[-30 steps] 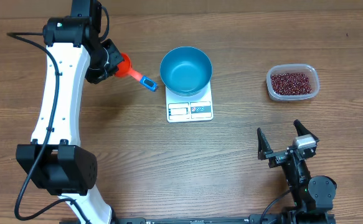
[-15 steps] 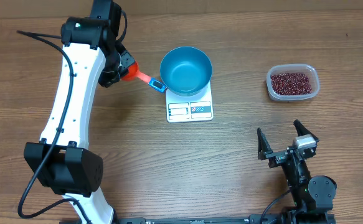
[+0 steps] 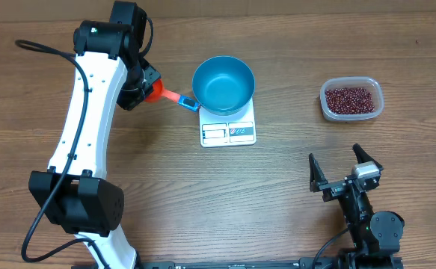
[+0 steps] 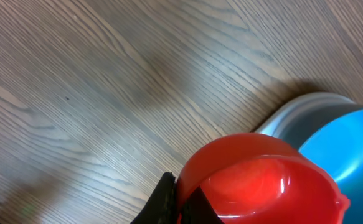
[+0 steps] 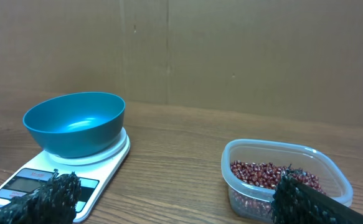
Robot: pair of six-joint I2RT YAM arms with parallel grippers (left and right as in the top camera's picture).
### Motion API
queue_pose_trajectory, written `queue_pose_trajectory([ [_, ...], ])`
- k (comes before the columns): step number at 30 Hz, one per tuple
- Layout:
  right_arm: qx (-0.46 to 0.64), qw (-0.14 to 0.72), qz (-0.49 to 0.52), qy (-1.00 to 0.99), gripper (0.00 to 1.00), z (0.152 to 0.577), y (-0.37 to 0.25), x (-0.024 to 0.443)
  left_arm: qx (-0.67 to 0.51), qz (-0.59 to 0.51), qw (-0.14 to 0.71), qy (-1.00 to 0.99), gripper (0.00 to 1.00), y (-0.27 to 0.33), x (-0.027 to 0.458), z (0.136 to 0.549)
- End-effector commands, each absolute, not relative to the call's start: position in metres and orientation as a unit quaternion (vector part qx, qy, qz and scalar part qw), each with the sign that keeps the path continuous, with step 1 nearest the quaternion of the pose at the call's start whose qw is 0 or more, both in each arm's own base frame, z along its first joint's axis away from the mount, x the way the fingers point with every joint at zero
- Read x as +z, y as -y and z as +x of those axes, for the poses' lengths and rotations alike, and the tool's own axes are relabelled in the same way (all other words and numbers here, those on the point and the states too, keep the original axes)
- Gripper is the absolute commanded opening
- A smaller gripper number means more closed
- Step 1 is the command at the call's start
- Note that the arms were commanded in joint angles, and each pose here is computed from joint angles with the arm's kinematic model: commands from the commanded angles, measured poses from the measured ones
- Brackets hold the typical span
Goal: Scoop item into bowl and weigh 150g on scale
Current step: 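Lift the red cup with the left gripper toward the teal bowl, then move the right gripper toward the red cup's blue handle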
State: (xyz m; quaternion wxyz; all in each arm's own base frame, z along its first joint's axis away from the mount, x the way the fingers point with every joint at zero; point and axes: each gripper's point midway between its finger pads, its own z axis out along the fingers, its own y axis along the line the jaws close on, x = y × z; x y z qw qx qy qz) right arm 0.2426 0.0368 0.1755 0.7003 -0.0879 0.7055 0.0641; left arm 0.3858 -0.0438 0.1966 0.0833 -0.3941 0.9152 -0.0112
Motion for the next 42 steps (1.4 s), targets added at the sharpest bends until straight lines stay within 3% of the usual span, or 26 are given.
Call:
queue_pose_trajectory([
  [1, 0.061, 0.703, -0.086, -0.704, 1.00, 0.243, -0.035, 0.174, -0.068, -0.406, 0.075, -0.908, 0.04, 0.062, 0.212, 0.384],
  [11, 0.069, 0.703, -0.088, -0.702, 1.00, 0.242, -0.038, 0.175, -0.101, -0.401, 0.053, -0.909, 0.04, 0.076, 0.213, 0.382],
  [19, 0.253, 0.683, -0.065, -0.682, 1.00, 0.228, -0.074, 0.194, -0.109, -0.394, 0.048, -0.911, 0.04, 0.087, 0.213, 0.380],
  [28, 0.271, 0.675, -0.054, -0.684, 1.00, 0.214, -0.076, 0.238, -0.105, -0.386, 0.049, -0.915, 0.05, 0.092, 0.213, 0.378],
  [36, 0.288, 0.603, -0.043, -0.743, 1.00, 0.220, -0.082, 0.257, -0.106, -0.385, 0.048, -0.915, 0.04, 0.093, 0.213, 0.378],
  [42, 0.364, 0.521, -0.085, -0.767, 1.00, 0.231, -0.111, 0.277, -0.110, -0.385, 0.043, -0.915, 0.04, 0.095, 0.213, 0.377],
])
